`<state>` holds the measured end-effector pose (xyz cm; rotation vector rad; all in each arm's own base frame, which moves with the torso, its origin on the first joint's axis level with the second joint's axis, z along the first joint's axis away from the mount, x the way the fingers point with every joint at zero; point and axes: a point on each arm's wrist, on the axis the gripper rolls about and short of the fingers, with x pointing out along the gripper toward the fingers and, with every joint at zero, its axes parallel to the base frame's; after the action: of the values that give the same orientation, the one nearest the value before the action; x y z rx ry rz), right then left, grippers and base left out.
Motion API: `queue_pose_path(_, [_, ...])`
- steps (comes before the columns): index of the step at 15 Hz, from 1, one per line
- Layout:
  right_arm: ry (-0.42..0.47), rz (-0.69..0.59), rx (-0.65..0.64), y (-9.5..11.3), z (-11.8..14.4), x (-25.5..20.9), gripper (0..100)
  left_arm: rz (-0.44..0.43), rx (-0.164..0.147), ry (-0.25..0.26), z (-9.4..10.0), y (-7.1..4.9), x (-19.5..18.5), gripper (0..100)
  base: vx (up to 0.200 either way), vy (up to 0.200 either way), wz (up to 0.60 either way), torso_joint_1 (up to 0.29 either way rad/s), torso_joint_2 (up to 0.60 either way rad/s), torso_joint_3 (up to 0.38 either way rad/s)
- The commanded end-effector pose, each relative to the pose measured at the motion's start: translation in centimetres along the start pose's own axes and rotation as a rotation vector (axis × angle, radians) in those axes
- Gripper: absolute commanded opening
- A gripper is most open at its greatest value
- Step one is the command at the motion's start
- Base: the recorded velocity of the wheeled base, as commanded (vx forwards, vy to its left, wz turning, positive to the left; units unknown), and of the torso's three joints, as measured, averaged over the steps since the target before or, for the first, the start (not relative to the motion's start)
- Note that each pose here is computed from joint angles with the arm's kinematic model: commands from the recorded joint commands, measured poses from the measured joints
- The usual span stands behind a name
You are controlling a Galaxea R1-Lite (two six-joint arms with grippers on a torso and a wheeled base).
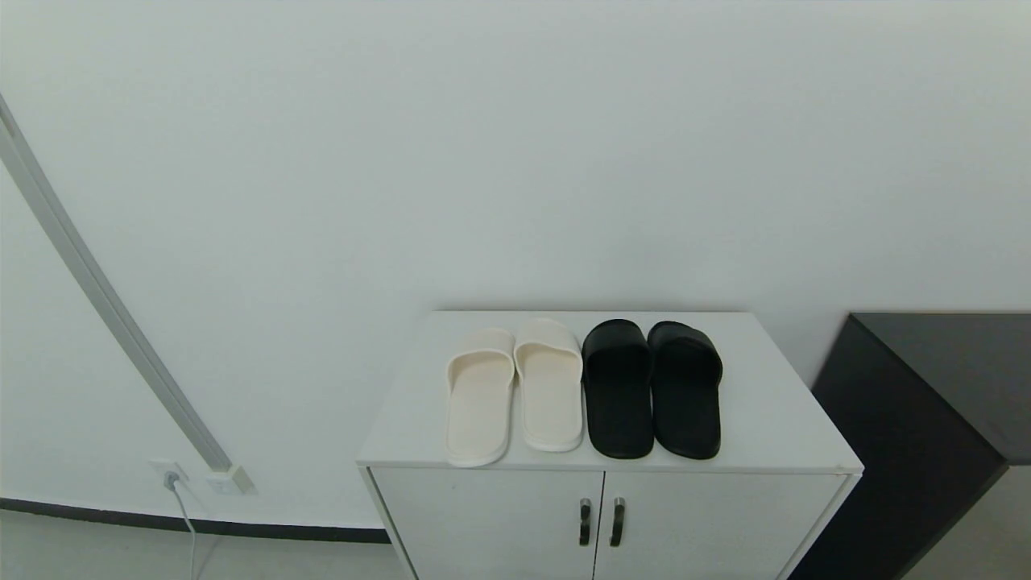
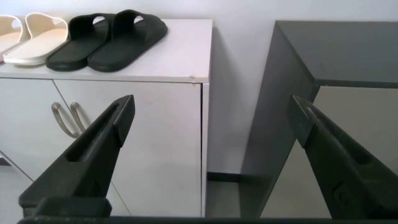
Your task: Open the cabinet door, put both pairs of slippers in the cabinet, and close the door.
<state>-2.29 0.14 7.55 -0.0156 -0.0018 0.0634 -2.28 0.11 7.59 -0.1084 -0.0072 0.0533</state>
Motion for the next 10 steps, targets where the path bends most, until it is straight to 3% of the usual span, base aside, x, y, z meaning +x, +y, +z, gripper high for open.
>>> queue_pose_path(1, [0.000, 0.001, 0.003, 0.0, 0.0, 0.0, 100, 0.000, -0.001, 0.000, 0.0, 0.0, 0.0, 0, 0.000, 0.000, 0.00, 0.000, 0.00, 0.000])
queue_pose_path(3, [-0.025, -0.015, 0.005, 0.0, 0.8, -0.1, 100, 0.002, -0.001, -0.001, 0.0, 0.0, 0.0, 0, 0.000, 0.000, 0.00, 0.000, 0.00, 0.000])
queue_pose_path(5, [-0.087, -0.009, 0.109, -0.1, 7.0, -0.9, 100, 0.003, -0.001, -0.001, 0.0, 0.0, 0.0, 0, 0.000, 0.000, 0.00, 0.000, 0.00, 0.000])
queue_pose_path(6, [0.036, 0.015, 0.105, -0.1, 8.5, 0.1, 100, 0.003, -0.001, 0.001, 0.0, 0.0, 0.0, 0, 0.000, 0.000, 0.00, 0.000, 0.00, 0.000])
queue_pose_path(8, [0.206, 0.094, 0.113, -0.1, 8.1, 3.2, 100, 0.003, -0.001, -0.001, 0.0, 0.0, 0.0, 0, 0.000, 0.000, 0.00, 0.000, 0.00, 0.000])
queue_pose_path(10, [0.249, 0.163, 0.125, -0.1, 8.5, 6.3, 100, 0.002, 0.001, -0.001, 0.0, 0.0, 0.0, 0, 0.000, 0.000, 0.00, 0.000, 0.00, 0.000])
